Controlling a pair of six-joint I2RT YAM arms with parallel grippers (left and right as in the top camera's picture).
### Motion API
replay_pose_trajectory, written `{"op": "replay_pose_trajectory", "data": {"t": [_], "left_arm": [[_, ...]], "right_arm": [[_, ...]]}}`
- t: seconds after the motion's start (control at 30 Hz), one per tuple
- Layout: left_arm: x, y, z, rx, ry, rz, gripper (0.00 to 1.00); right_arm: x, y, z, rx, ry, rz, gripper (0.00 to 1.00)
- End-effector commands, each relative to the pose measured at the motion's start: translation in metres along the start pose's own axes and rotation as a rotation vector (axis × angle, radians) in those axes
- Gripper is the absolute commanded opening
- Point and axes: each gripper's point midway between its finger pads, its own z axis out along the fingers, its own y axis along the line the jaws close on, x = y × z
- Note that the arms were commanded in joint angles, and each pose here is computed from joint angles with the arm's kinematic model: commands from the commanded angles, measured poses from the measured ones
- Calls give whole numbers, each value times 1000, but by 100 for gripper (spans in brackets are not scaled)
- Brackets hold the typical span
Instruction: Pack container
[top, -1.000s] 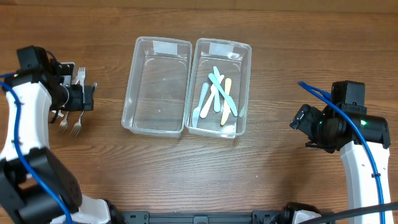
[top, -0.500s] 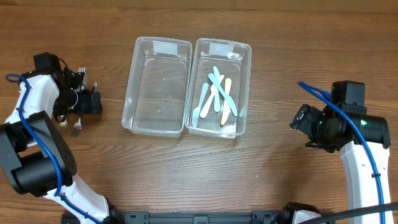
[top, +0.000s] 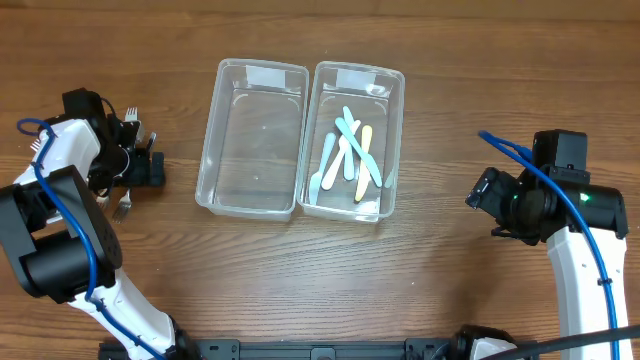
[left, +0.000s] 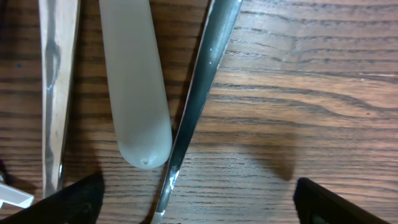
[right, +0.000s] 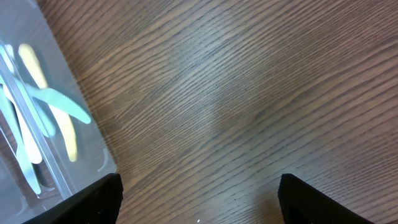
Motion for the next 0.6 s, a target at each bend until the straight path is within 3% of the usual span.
{"op": "replay_pose_trajectory", "data": {"t": [0.0, 0.57], "left_arm": [[11, -1, 18, 8, 59, -26, 82], [14, -2, 17, 12, 74, -36, 24]], "right_arm": [[-1, 2, -1, -4, -8, -11, 82], [-2, 2, -1, -4, -9, -11, 82]]}}
